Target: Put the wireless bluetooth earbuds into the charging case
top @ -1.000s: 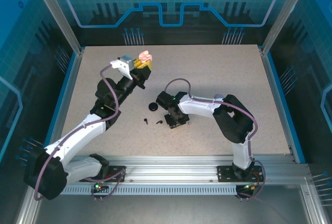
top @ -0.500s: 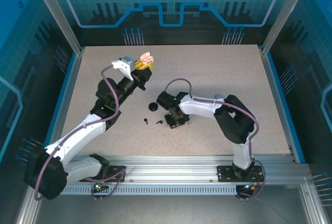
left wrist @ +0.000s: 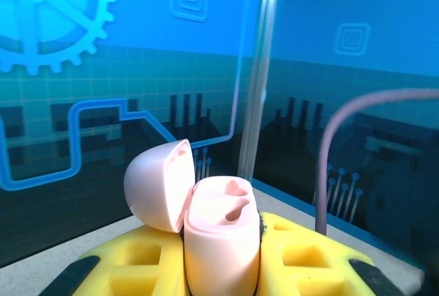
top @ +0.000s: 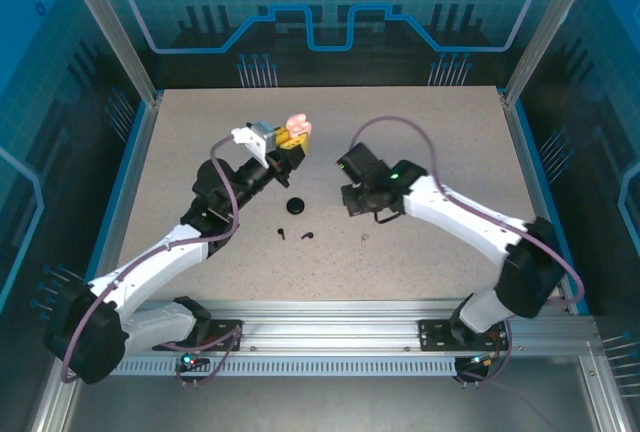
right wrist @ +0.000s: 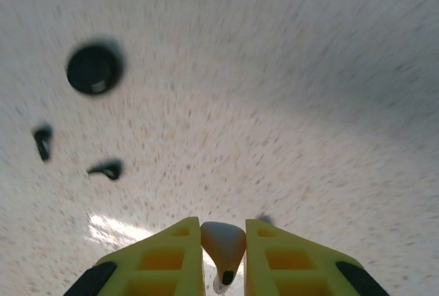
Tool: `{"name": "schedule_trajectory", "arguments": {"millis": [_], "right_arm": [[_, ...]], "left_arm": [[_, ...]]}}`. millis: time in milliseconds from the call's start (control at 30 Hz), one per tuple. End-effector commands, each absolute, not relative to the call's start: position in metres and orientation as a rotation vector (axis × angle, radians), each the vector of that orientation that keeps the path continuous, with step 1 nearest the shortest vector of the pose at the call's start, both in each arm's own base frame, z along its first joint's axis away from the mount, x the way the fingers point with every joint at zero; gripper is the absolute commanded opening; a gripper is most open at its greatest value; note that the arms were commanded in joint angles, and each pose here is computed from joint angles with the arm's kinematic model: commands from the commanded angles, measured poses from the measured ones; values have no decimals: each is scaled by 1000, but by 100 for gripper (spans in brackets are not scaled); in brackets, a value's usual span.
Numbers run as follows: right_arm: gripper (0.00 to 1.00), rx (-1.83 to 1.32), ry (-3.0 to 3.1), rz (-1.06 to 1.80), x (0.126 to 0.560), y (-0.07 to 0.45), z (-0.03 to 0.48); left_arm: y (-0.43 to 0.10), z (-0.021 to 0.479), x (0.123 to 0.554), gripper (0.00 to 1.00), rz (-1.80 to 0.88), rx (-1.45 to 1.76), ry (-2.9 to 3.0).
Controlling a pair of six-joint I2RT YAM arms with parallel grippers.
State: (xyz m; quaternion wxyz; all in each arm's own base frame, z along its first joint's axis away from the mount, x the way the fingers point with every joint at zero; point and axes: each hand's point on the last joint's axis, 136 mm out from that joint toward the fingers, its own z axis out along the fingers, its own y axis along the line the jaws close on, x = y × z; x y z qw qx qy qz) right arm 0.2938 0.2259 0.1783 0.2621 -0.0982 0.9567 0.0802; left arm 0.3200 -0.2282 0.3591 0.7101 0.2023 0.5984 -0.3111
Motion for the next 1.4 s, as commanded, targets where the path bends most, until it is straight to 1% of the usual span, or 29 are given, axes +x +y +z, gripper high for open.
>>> {"name": "schedule_trajectory", "arguments": {"millis": [0, 133, 233, 367, 500, 633, 833, 1133, 1367], "right_arm": [[17, -195, 2403, 234, 309, 199, 249], [18, -229, 2198, 312, 311, 191, 321], [18, -291, 2081, 390, 305, 198, 362], [18, -386, 1944, 515, 292, 211, 397], [18, -457, 1840, 625, 277, 223, 416], [18, -508, 1772, 689, 267, 231, 421], [17, -586, 1760, 740, 258, 245, 413], [17, -652, 1819, 731, 254, 261, 391], [16, -655, 1848, 702, 256, 261, 380]], "left_arm": [[-240, 370, 301, 0, -648, 535, 1221], [-257, 368, 292, 0, -644, 590, 1183], [-265, 371, 288, 0, -624, 593, 1162], [-279, 370, 282, 0, -587, 636, 1141], [-293, 365, 279, 0, -565, 687, 1135], [-306, 361, 277, 0, -566, 721, 1135], [-313, 360, 277, 0, -578, 733, 1139], [-315, 359, 277, 0, -579, 741, 1147], [-314, 362, 275, 0, -580, 744, 1142]]}}
